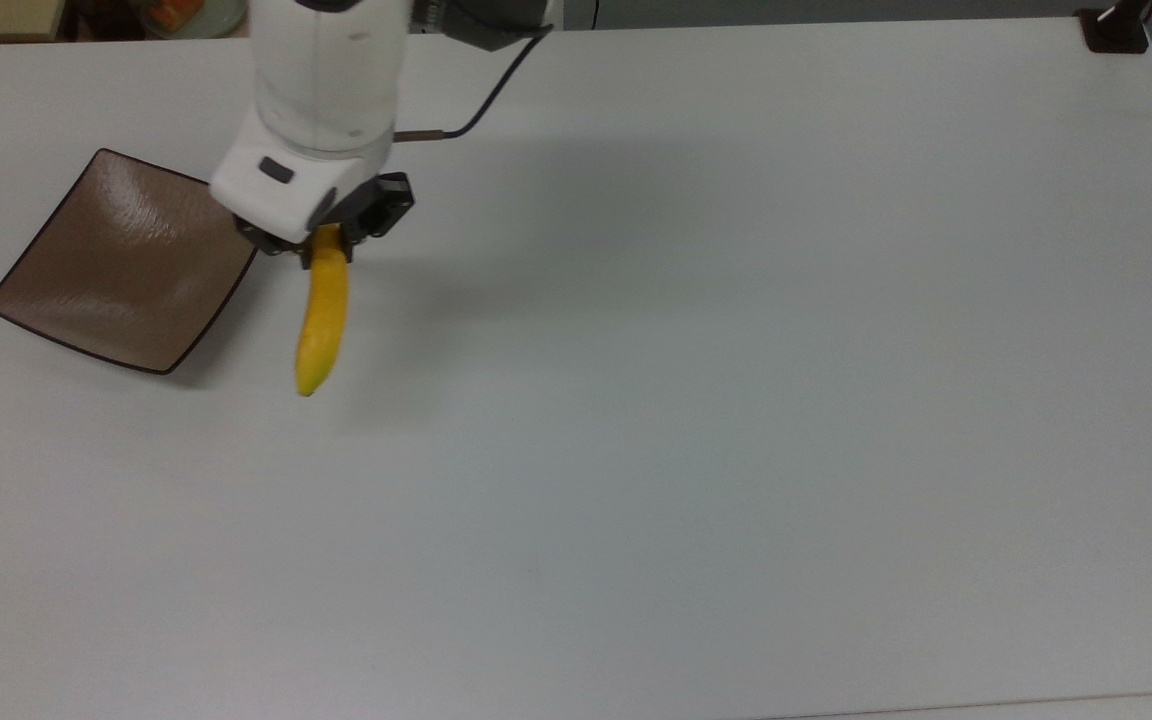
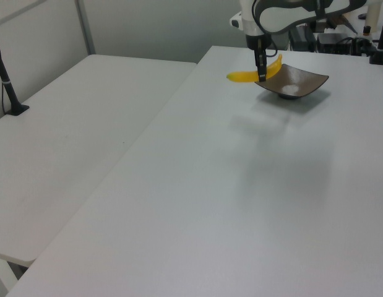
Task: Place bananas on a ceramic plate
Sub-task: 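Carry the hanging banana across the table to above the brown plate, then lower the banana onto the plate and open the gripper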
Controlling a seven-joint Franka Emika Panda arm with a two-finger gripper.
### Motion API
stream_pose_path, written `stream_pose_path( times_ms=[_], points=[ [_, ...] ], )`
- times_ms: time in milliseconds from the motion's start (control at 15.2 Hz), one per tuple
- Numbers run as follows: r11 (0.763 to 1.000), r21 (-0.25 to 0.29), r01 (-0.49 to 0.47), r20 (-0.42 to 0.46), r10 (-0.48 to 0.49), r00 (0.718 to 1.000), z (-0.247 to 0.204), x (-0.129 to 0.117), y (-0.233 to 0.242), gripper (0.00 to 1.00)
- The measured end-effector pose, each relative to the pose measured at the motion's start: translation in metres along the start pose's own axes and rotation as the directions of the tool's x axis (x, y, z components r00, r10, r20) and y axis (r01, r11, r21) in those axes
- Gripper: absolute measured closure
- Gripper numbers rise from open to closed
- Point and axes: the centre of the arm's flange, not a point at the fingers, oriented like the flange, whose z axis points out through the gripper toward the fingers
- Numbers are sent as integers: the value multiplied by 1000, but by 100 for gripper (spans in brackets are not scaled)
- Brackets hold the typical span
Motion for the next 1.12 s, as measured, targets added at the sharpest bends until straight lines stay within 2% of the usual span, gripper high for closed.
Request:
stream_pose_path(
  times_ms=[263,527,856,1120],
  points=[
    [998,-51,-30,-85,26,996,2,-10,44,67],
    [996,-86,9,-95,-17,995,22,-32,86,67],
    [988,-95,124,-63,-130,989,52,-68,132,67],
    [970,-80,231,-32,-234,972,69,-82,142,67]
  ],
)
